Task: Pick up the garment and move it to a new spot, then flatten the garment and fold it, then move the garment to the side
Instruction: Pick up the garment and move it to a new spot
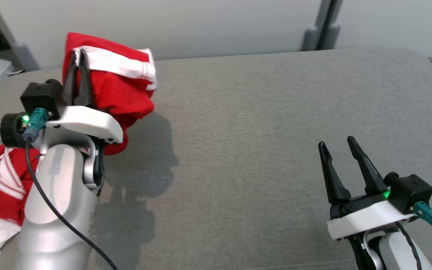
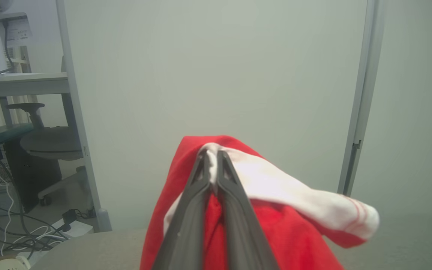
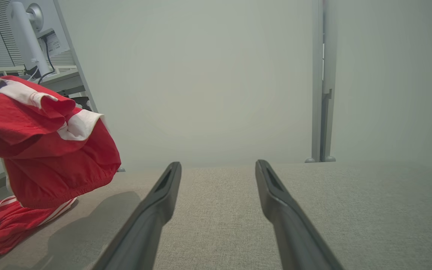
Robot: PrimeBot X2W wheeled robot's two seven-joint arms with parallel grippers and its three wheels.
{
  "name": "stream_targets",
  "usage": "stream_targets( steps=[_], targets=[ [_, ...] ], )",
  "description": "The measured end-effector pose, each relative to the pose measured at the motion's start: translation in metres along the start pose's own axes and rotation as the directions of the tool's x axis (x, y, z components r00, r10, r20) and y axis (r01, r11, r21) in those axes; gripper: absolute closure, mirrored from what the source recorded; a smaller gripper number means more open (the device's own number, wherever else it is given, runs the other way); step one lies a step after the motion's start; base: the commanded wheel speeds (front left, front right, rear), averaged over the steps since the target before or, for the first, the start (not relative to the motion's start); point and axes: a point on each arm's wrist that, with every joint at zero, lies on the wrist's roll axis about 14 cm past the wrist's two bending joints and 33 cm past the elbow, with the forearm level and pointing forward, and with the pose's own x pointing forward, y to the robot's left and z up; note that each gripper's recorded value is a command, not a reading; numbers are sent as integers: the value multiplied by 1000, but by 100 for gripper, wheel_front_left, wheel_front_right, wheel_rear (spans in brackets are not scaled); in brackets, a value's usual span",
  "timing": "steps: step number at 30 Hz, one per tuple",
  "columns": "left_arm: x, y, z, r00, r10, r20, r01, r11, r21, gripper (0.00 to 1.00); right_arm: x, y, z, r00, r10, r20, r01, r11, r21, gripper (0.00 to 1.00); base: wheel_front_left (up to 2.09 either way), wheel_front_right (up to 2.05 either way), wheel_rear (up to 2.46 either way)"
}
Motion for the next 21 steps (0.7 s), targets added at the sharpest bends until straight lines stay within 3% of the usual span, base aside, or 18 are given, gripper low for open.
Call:
stream_targets(
  steps=[9,15,21],
  targets=[
    [5,-93,-25,978,-198,-61,193,977,-90,100,-38,-40,9,990,-143,8,143,990,-19,0,0,0,0],
    [-1,-137,-43,949,-299,-104,287,951,-117,100,-52,-54,14,980,-198,19,199,980,-27,0,0,0,0],
    [-28,-168,-96,888,-387,-247,340,916,-213,100,-60,-63,11,971,-237,7,238,971,-20,0,0,0,0]
  ],
)
